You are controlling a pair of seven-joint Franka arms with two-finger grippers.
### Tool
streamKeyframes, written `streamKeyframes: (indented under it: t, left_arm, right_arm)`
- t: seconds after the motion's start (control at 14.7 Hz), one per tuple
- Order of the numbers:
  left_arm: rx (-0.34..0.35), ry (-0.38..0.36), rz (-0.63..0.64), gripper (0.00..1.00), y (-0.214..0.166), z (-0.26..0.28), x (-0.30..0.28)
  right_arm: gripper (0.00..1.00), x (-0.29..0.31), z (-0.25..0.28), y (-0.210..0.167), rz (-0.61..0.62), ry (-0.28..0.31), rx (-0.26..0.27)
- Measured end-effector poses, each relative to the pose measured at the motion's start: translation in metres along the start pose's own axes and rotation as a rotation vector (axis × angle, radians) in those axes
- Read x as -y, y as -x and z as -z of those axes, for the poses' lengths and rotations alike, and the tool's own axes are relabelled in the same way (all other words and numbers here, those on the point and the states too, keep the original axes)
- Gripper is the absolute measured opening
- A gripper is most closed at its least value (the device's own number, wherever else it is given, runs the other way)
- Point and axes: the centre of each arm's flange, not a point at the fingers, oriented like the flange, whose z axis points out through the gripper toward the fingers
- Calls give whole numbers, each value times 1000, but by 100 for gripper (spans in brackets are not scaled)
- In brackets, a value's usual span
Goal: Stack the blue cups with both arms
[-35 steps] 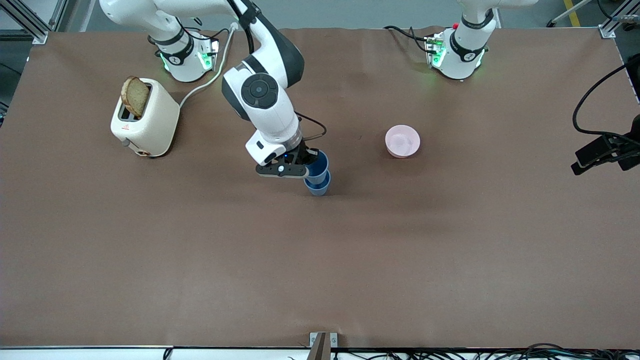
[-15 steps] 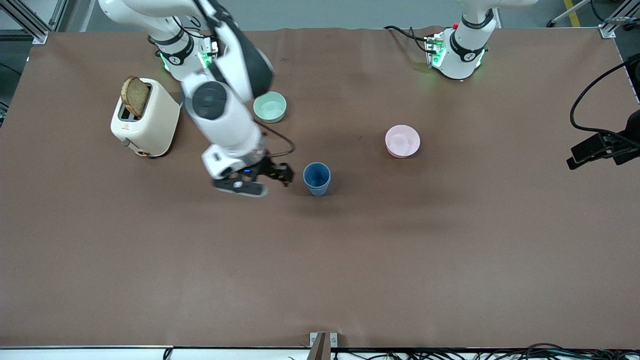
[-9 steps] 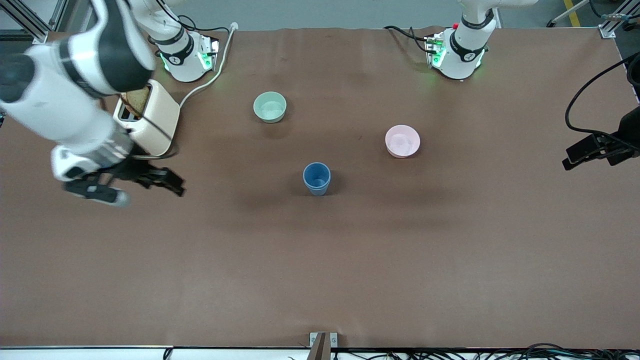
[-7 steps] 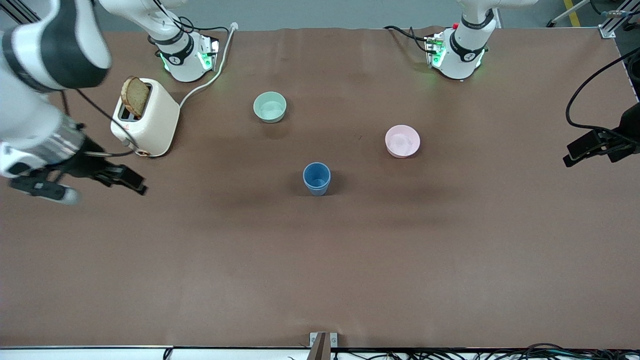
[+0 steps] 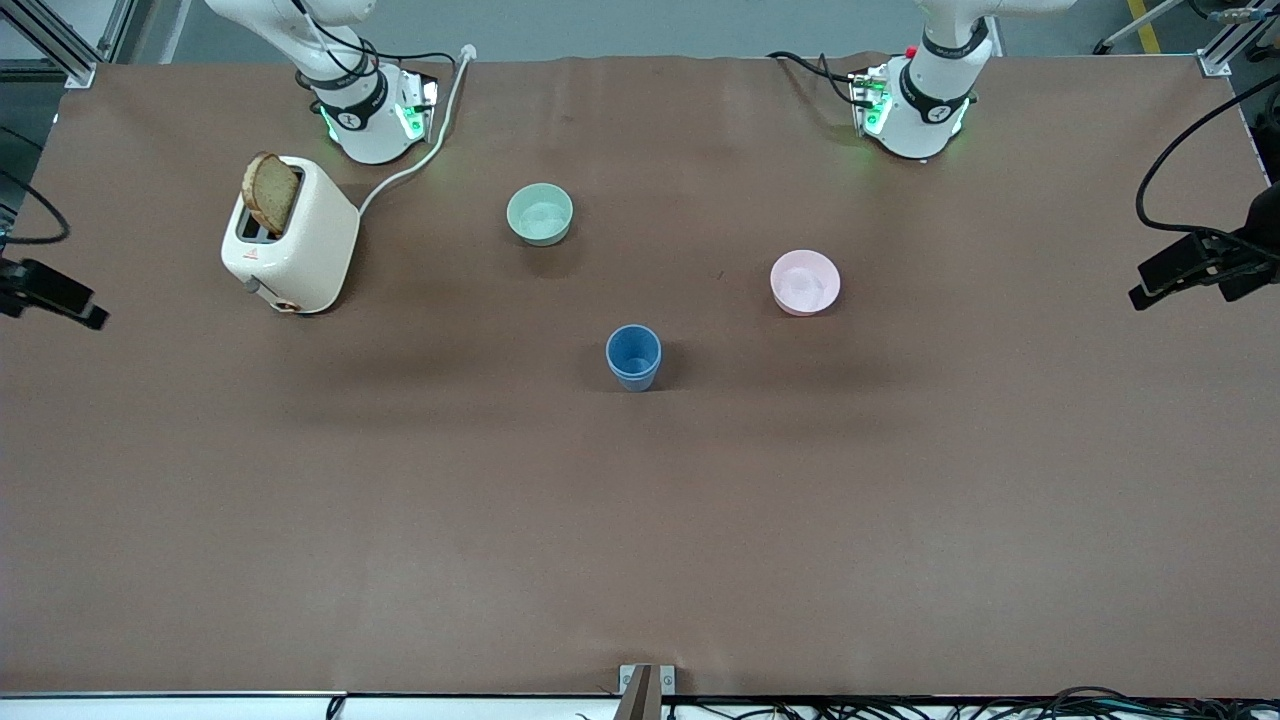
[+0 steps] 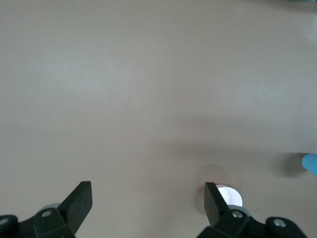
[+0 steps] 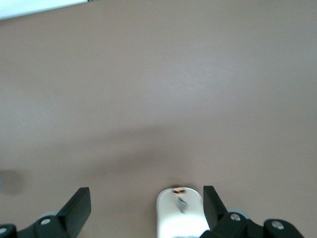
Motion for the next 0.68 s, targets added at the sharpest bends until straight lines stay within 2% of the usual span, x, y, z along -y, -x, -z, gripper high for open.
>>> streamKeyframes:
  t: [0.14, 0.68]
  left_arm:
    - [2, 0, -4, 100, 0, 0, 0]
    - [-33, 4, -5, 100, 0, 11, 0]
  right_arm:
    - [100, -4, 5, 4, 31, 12, 20]
    - [100, 0, 1, 2, 49, 14, 29]
